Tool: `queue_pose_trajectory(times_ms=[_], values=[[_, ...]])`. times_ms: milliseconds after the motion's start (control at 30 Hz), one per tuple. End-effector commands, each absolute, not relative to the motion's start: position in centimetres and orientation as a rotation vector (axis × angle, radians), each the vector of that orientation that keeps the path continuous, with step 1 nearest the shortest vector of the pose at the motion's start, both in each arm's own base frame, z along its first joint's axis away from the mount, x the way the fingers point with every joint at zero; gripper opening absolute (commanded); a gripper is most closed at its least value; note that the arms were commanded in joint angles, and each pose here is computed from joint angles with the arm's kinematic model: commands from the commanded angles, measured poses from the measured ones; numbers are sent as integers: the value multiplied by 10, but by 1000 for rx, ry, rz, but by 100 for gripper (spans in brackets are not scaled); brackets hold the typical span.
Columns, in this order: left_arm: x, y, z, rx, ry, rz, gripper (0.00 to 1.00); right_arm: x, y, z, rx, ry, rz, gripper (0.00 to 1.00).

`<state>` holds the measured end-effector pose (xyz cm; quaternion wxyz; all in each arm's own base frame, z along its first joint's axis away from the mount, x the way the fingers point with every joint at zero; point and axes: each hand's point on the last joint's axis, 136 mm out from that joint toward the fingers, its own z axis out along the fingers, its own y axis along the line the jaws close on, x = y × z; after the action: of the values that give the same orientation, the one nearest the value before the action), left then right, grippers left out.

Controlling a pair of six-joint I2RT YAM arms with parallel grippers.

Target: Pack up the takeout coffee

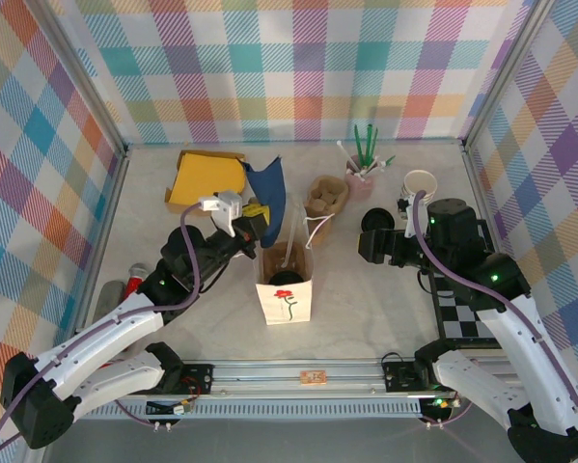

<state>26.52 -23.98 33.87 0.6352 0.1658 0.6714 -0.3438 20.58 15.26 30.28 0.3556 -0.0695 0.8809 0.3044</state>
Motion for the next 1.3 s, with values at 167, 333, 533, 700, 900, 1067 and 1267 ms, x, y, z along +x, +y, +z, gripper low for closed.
queue_pose_trajectory(times_ms=[167, 333, 533, 700, 900, 1067, 1267], values=[[260, -237, 346, 382, 1494, -765, 0, 208, 157, 310, -181, 2244, 825, 80], [259, -237, 346, 384, 1498, -754, 0, 208, 158, 310, -182, 2245, 828, 80], [260, -235, 342, 379, 1504, -742, 0, 209, 157, 309, -180, 2246, 825, 80], [260, -235, 339, 376, 1510, -740, 1, 209, 158, 309, -182, 2246, 829, 80], [260, -234, 338, 377, 1514, -735, 3, 209, 159, 309, -184, 2246, 832, 80], [260, -234, 335, 374, 1520, -730, 5, 209, 158, 309, -182, 2245, 831, 80], [261, -234, 333, 371, 1527, -724, 6, 208, 158, 309, -183, 2244, 831, 80]])
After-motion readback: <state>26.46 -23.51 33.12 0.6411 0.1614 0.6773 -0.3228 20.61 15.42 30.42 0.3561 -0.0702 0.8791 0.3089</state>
